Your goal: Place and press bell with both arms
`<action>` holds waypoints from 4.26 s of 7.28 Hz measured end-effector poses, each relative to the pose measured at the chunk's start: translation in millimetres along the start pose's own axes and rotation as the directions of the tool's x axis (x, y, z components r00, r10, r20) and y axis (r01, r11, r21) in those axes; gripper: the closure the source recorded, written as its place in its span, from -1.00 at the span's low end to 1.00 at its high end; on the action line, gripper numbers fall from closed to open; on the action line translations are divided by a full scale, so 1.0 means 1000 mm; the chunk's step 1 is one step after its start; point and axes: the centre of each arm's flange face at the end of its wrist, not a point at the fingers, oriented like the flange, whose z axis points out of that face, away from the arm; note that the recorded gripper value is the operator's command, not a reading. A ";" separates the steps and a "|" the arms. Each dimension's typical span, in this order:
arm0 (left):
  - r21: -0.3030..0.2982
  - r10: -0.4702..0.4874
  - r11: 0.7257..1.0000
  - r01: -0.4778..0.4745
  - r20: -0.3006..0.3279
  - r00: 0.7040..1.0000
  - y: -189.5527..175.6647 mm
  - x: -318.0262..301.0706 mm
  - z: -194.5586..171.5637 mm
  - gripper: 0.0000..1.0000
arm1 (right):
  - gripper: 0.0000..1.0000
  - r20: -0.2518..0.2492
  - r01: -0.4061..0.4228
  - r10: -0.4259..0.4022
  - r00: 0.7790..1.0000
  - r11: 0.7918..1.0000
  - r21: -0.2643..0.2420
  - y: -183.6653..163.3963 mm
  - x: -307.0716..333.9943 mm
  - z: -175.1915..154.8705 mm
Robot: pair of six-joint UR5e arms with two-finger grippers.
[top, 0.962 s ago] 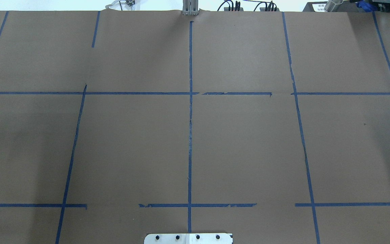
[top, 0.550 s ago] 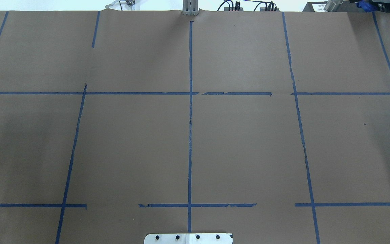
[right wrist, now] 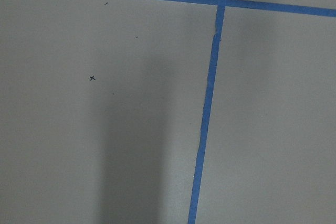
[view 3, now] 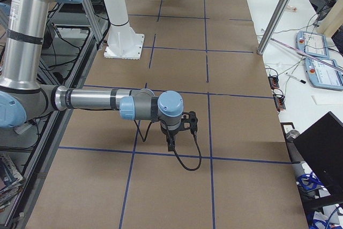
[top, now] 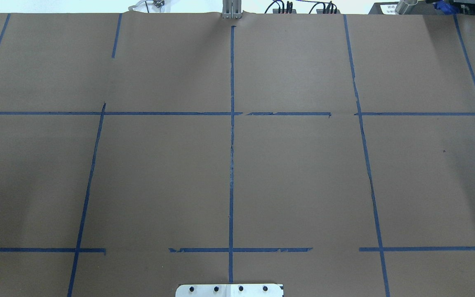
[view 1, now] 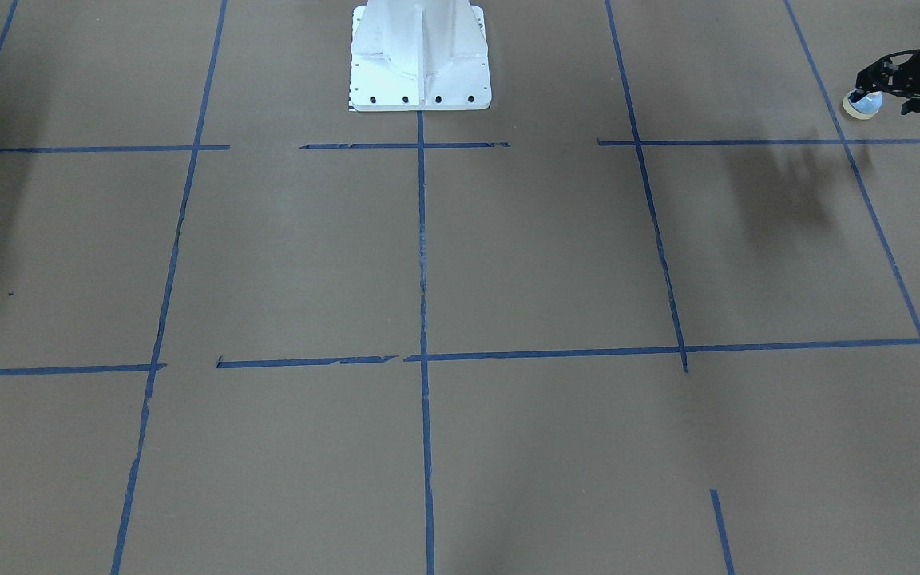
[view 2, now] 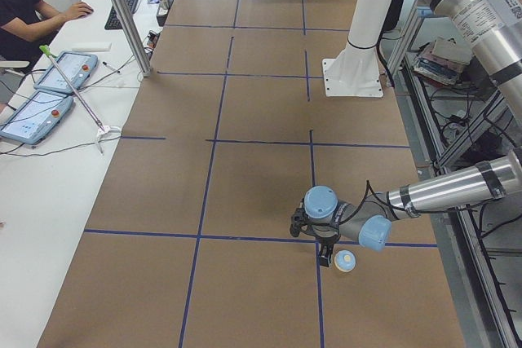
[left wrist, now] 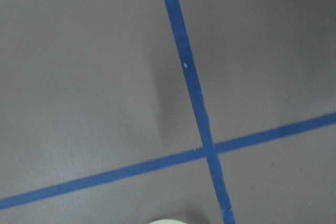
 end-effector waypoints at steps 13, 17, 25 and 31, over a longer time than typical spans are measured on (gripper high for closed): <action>-0.135 0.043 0.990 -0.044 -0.017 0.999 -0.005 0.003 0.058 1.00 | -1.00 0.017 0.023 -0.024 1.000 1.000 0.019 -0.003 -0.013 -0.009; 0.130 0.013 0.991 0.012 -0.192 0.981 -0.063 0.102 -0.012 1.00 | -1.00 0.020 0.023 -0.023 1.000 1.000 0.019 -0.002 -0.013 -0.009; 0.133 -0.221 0.954 0.270 -0.303 0.927 -0.397 0.529 -0.137 1.00 | -1.00 0.020 0.033 -0.033 0.999 0.999 -0.003 -0.005 -0.016 0.000; 0.133 -0.294 0.938 0.319 -0.177 0.939 -0.521 0.674 -0.132 0.83 | -1.00 0.027 0.049 -0.049 0.998 0.999 -0.016 -0.007 -0.023 0.006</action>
